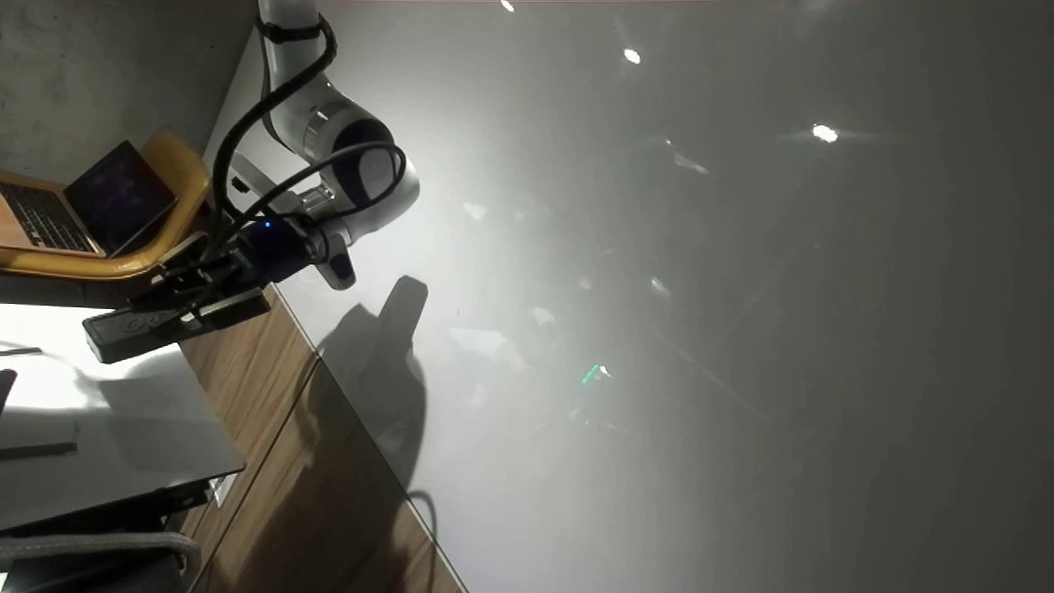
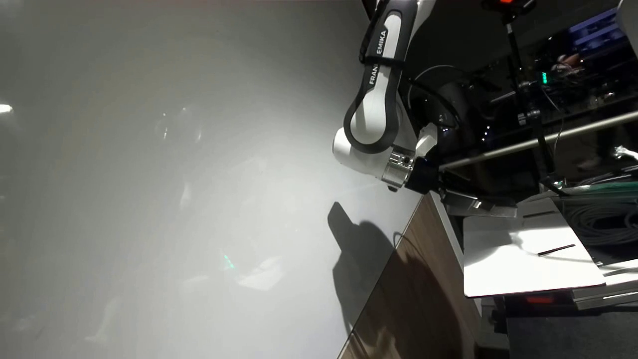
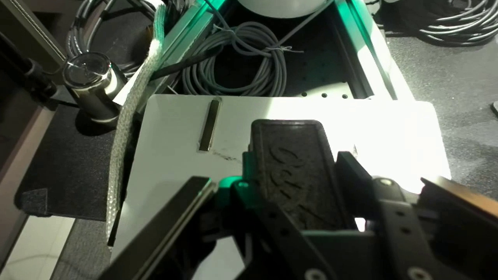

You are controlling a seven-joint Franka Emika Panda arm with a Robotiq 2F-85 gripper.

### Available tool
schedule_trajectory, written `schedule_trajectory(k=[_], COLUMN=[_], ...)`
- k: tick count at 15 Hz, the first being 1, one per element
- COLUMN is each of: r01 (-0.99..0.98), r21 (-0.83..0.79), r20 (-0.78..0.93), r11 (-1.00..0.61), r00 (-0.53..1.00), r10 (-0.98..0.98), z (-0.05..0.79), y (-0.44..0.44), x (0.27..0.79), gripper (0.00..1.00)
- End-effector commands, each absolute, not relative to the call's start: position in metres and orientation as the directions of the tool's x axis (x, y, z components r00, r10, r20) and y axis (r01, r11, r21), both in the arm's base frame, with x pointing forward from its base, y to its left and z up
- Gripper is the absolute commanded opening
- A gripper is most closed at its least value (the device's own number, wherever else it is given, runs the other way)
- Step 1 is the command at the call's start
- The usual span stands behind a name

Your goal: Use the duster to clean the board

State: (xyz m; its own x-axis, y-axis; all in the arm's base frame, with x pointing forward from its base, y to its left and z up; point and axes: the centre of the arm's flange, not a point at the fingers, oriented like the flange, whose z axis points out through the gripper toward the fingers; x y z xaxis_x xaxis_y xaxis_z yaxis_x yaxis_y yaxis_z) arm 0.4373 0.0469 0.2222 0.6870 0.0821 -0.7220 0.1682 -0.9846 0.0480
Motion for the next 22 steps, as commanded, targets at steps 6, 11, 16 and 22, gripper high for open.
schedule_trajectory(k=[6, 11, 16, 22], r01=[0.143, 0.153, 0.16, 0.163], r21=[0.017, 0.002, -0.003, -0.009], r20=[-0.738, -0.72, -0.718, -0.725], r11=[-0.99, -0.988, -0.987, -0.987], r00=[0.67, 0.686, 0.687, 0.678], r10=[0.084, 0.105, 0.114, 0.118], z=[0.199, 0.197, 0.19, 0.176], y=[0.032, 0.038, 0.042, 0.044], x=[0.454, 0.467, 0.472, 0.473], gripper=[0.28, 0.28, 0.28, 0.28])
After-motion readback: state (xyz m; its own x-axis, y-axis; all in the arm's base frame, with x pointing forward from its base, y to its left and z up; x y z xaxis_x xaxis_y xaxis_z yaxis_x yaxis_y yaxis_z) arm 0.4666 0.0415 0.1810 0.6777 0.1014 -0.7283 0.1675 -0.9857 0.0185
